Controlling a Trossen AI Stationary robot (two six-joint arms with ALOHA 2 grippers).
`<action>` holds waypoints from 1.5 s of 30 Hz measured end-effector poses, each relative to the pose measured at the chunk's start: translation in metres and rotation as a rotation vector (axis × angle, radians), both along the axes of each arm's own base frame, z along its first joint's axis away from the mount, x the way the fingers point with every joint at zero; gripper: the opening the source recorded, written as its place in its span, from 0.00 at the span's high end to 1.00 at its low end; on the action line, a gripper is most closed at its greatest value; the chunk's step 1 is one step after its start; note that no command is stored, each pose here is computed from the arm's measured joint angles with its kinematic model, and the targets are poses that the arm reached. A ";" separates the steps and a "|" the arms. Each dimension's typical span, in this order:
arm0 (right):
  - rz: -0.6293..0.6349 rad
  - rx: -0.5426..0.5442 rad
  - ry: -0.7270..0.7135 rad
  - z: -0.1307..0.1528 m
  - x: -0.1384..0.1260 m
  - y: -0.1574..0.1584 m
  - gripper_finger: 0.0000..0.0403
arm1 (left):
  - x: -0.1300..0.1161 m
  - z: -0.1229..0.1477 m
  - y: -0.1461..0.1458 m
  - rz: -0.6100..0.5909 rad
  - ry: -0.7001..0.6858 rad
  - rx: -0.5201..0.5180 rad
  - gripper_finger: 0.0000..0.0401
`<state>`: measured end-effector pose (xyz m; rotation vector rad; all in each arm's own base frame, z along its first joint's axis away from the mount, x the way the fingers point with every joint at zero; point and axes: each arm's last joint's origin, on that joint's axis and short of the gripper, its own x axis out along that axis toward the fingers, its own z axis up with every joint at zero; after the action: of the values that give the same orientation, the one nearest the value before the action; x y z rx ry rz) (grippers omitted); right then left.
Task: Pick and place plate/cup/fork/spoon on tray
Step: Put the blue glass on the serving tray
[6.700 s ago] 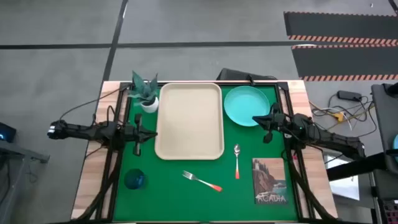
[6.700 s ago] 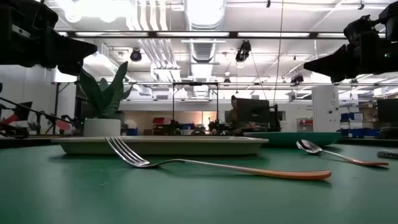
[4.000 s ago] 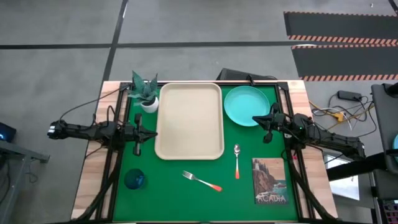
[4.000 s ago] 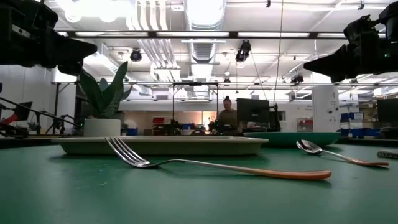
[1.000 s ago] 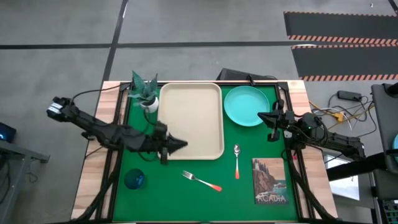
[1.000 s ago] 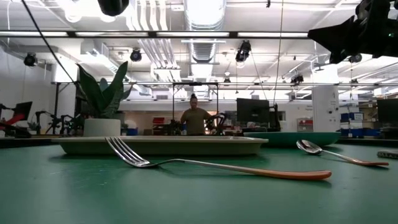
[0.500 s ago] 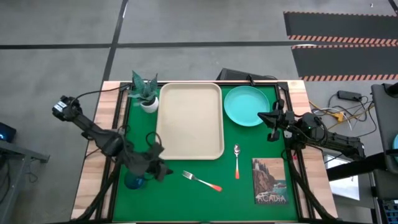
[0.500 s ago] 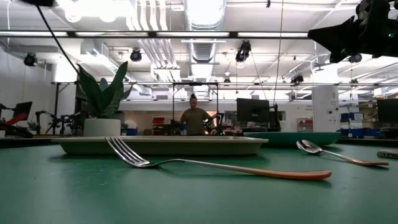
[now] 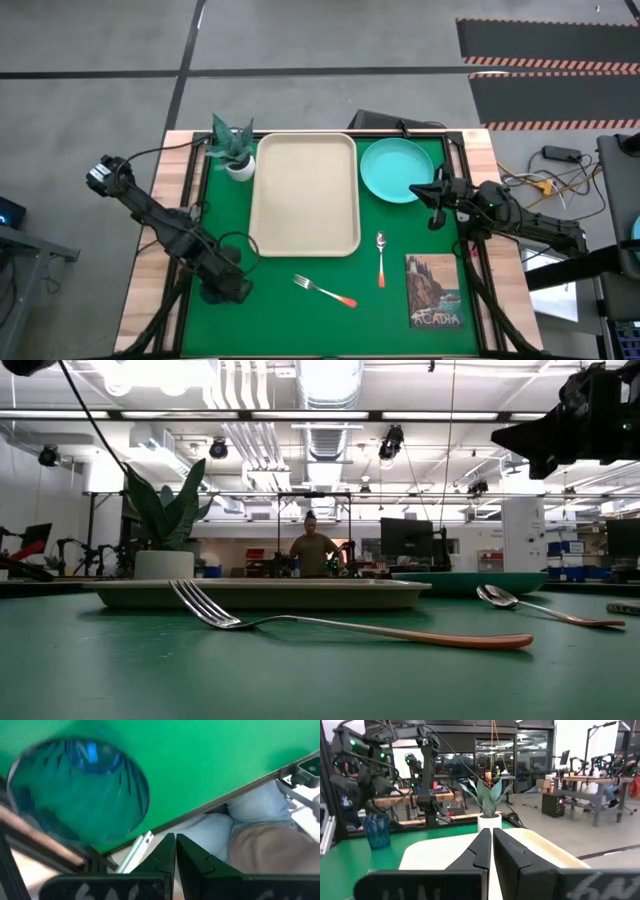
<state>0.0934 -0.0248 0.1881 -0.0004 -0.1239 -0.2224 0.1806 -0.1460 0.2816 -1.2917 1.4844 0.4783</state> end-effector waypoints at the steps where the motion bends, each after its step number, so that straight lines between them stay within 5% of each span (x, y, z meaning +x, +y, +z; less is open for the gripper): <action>1: 0.000 -0.003 -0.002 0.000 0.000 0.000 0.97 | 0.001 -0.001 0.000 -0.012 -0.014 0.019 1.00; 14: 0.001 0.006 -0.003 0.000 0.000 0.000 0.97 | 0.007 -0.016 -0.017 -0.089 -0.018 0.065 0.99; 27: 0.001 0.000 -0.025 0.002 0.000 0.000 0.97 | 0.004 -0.019 -0.025 -0.147 -0.027 0.060 0.66; 39: 0.001 0.000 -0.025 0.002 0.000 0.000 0.97 | 0.002 -0.014 -0.026 -0.178 -0.023 0.007 0.64; 45: 0.001 0.000 -0.024 0.002 0.000 0.000 0.97 | -0.001 -0.022 -0.024 -0.210 -0.007 0.085 0.64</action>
<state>0.0932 -0.0248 0.1900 0.0021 -0.1479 -0.2212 0.1797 -0.1700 0.2598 -1.0567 1.5565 0.3944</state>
